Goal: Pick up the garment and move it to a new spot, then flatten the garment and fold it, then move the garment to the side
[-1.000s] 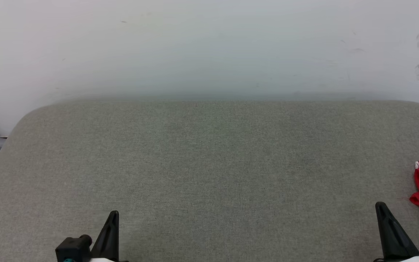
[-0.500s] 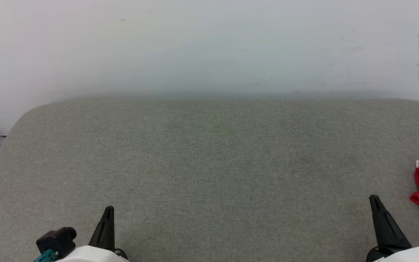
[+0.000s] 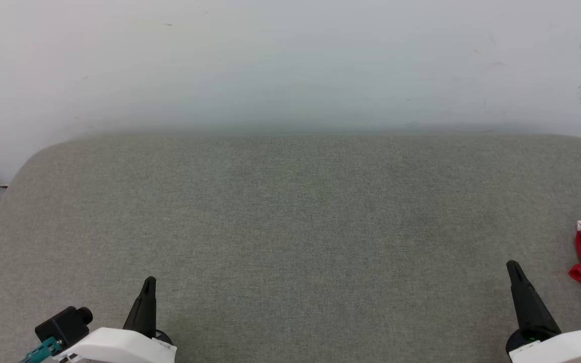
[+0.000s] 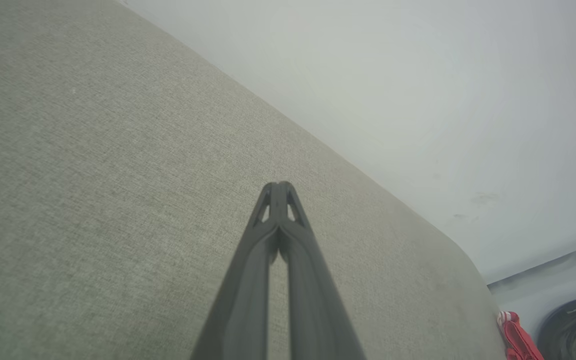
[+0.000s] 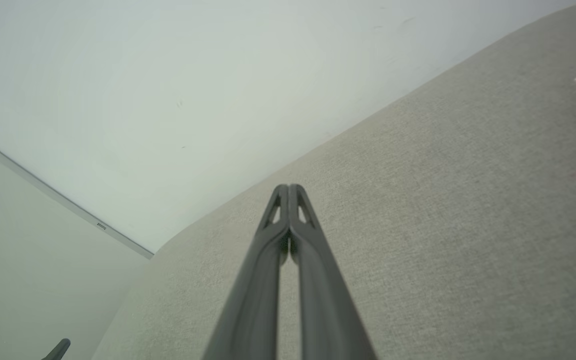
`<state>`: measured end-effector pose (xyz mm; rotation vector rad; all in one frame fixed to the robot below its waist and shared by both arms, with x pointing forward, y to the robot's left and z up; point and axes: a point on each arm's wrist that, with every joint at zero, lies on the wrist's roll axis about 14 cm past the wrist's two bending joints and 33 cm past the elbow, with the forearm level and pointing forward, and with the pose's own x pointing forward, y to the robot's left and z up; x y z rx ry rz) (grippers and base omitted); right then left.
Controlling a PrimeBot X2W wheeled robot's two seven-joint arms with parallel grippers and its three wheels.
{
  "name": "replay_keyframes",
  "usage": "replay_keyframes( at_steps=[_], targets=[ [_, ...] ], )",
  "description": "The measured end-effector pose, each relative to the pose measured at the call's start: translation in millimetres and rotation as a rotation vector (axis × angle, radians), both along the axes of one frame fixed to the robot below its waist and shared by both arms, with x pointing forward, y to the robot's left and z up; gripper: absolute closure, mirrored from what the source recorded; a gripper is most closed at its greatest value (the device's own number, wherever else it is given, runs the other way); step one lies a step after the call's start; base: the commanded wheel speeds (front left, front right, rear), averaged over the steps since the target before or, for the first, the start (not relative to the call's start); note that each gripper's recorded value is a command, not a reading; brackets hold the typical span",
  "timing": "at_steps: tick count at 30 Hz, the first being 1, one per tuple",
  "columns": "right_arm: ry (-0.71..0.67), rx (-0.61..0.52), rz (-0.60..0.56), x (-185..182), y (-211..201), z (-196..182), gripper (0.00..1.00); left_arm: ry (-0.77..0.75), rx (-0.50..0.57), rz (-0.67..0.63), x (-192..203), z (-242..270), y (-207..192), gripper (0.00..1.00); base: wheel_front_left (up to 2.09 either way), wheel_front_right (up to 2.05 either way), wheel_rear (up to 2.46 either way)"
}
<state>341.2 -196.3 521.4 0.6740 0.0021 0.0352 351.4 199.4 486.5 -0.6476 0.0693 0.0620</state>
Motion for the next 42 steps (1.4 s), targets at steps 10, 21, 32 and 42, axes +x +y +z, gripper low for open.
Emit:
replay_keyframes(
  at_steps=[10,21,32,42],
  targets=[
    [0.007,0.141,0.002,7,1,-3,1.00,0.008,-0.138,0.011,5,0,2,1.00,0.00,0.00,0.00],
    [0.006,0.278,0.000,14,1,-4,1.00,0.007,-0.283,0.014,11,1,0,1.00,0.00,0.00,0.00],
    [0.018,0.410,-0.004,20,0,-8,1.00,-0.002,-0.417,0.019,16,3,2,1.00,0.00,0.00,0.00],
    [0.018,0.511,-0.006,26,0,-9,1.00,-0.012,-0.526,0.023,20,5,1,1.00,0.00,0.00,0.00]
  ],
)
